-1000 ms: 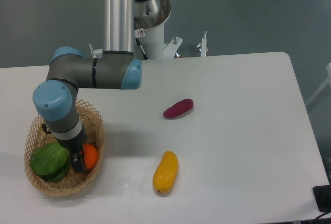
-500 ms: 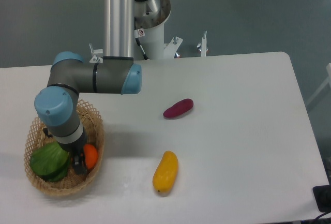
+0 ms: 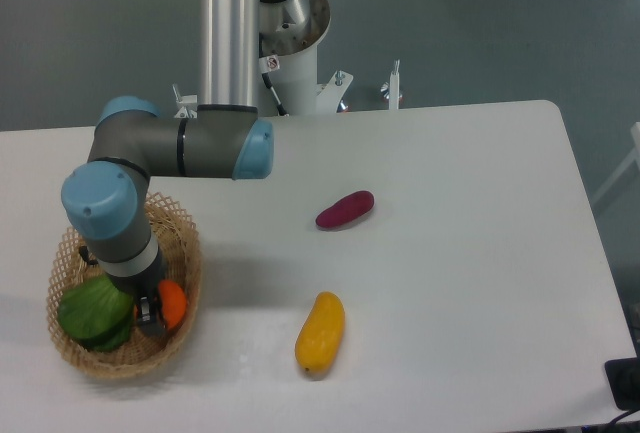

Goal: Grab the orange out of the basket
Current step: 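Close the gripper around the orange inside the basket, then lift the held orange out of the basket and carry it away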

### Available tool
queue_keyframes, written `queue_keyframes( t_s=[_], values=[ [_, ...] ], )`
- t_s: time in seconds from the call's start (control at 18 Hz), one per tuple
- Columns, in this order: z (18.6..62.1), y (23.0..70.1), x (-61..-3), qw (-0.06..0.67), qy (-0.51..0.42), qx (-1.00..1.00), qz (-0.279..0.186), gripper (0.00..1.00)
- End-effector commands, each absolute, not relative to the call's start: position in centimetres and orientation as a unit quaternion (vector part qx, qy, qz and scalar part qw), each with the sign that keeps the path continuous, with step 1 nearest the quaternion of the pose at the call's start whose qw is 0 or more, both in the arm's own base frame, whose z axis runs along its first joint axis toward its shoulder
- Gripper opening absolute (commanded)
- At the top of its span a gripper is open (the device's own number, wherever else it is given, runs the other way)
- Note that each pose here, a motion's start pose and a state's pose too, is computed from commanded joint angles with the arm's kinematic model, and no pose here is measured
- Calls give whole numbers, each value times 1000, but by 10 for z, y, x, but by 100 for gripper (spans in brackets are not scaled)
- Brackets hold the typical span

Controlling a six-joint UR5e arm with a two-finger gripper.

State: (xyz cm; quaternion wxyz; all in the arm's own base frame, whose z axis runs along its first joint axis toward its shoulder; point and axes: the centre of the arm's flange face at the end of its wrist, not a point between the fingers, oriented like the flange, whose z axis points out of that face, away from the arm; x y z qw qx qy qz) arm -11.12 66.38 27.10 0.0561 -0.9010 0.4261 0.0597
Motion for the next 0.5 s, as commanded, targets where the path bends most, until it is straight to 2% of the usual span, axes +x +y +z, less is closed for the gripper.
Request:
queue_keyframes(
  t_s=[0.28,0.5],
  values=[
    [308,657,-115,79,380,-919,77,59],
    [325,632,-169,83,296,-948,86,59]
  ],
)
